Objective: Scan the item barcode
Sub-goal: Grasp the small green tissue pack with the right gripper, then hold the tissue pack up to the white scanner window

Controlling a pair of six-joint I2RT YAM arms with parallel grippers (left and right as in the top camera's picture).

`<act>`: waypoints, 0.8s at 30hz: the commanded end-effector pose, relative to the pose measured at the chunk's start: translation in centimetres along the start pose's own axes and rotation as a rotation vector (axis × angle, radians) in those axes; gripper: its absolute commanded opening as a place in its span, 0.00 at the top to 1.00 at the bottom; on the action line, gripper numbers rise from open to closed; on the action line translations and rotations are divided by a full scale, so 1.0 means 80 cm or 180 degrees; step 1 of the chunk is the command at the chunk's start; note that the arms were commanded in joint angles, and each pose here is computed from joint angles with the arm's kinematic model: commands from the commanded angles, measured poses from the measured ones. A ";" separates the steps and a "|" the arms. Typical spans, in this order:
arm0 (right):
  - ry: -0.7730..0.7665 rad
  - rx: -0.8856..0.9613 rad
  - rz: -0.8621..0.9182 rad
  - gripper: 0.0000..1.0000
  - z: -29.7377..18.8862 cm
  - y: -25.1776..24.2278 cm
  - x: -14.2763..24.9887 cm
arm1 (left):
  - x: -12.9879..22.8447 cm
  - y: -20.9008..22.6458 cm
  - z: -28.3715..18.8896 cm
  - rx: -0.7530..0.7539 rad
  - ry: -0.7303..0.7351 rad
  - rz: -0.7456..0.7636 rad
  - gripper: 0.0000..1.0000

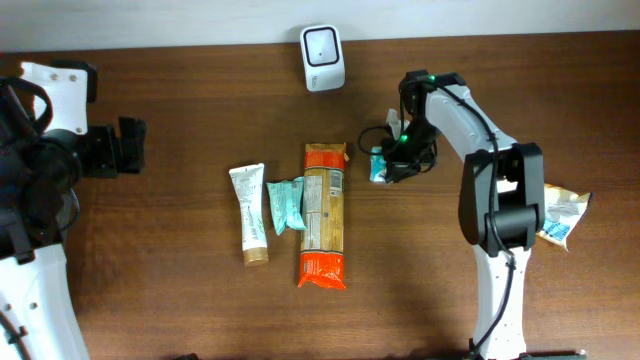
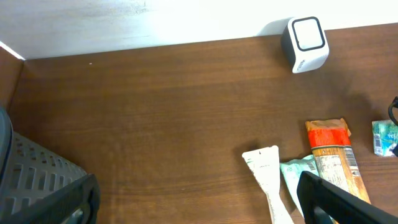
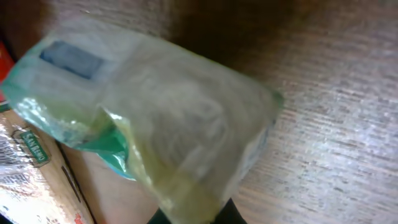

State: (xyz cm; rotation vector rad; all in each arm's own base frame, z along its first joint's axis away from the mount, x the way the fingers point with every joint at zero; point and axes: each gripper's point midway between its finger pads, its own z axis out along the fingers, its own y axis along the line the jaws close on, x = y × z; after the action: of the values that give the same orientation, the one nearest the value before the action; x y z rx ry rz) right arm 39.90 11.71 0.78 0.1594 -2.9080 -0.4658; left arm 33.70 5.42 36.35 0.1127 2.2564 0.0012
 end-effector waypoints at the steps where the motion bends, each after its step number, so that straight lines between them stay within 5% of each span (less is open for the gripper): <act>1: -0.0252 -0.0446 -0.0496 0.96 -0.026 0.030 -0.014 | -0.004 -0.002 -0.005 0.0017 -0.0045 0.0055 0.01; 6: -0.1037 -0.2587 -0.1415 0.96 -0.193 0.136 0.038 | -0.004 -0.002 -0.005 0.0016 -0.0045 0.0055 0.01; 10: -0.1471 -0.3485 -0.1126 0.96 -0.267 0.129 0.048 | -0.004 -0.002 -0.005 0.0016 -0.0045 0.0055 0.01; 14: -0.1687 -0.3705 -0.1015 0.96 -0.305 0.125 0.055 | -0.004 -0.002 -0.005 0.0017 -0.0045 0.0055 0.01; 20: -0.2564 -0.3093 -0.2367 0.96 -0.414 0.179 0.144 | -0.004 -0.002 -0.005 0.0017 -0.0045 0.0055 0.01; 24: -0.2636 -0.2865 -0.2554 0.96 -0.422 0.187 0.165 | -0.004 -0.002 -0.005 0.0017 -0.0045 0.0055 0.01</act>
State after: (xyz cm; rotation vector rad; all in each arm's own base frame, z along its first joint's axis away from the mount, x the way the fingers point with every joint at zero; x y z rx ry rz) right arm 32.85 14.06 39.39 1.1568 -2.7371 -2.3809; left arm 33.70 5.42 36.34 0.1126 2.2567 0.0011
